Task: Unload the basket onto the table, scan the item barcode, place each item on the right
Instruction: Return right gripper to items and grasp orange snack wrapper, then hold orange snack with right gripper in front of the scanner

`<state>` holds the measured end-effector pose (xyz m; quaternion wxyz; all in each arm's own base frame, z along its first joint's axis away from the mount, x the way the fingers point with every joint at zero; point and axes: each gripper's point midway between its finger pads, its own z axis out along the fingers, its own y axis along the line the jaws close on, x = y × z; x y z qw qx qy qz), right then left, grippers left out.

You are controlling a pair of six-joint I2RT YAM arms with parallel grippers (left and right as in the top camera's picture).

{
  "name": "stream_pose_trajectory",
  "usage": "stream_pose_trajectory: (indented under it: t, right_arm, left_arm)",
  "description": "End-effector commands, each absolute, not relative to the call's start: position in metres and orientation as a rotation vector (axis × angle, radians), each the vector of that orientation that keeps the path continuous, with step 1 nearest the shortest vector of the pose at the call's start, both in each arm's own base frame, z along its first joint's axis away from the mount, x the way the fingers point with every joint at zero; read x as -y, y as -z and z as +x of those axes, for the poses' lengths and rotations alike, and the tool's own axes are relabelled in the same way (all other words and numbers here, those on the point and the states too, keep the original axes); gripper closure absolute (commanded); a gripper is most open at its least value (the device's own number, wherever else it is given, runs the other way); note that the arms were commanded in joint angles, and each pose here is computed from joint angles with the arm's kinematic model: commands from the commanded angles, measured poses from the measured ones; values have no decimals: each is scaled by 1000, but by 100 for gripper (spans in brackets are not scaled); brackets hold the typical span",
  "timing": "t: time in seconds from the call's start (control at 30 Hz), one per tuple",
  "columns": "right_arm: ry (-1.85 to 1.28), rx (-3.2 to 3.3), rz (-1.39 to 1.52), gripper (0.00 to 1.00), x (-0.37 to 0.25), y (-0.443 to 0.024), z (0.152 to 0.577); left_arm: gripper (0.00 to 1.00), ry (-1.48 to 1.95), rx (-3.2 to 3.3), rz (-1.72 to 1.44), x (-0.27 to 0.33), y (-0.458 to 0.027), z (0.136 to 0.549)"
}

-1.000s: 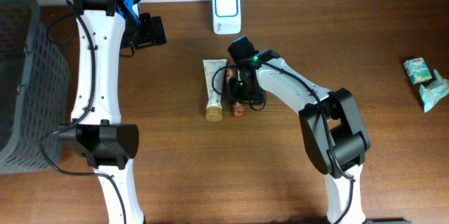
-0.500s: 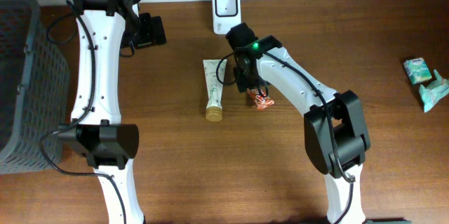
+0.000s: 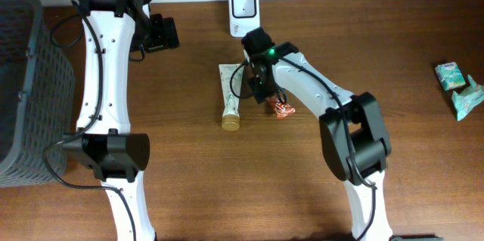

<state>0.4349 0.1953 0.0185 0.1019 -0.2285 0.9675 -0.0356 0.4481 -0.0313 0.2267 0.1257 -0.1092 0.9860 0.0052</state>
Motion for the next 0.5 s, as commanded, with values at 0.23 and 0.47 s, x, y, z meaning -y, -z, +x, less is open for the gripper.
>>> stream_pose_trajectory:
  t: [0.23, 0.47]
  right_arm:
    - [72, -2938, -612, 96, -192, -7, 429]
    - [-549, -2915, -406, 96, -224, -109, 450]
  left_arm:
    - [1, -20, -2851, -316, 30, -234, 447]
    - [1, -20, -2851, -316, 30, -234, 447]
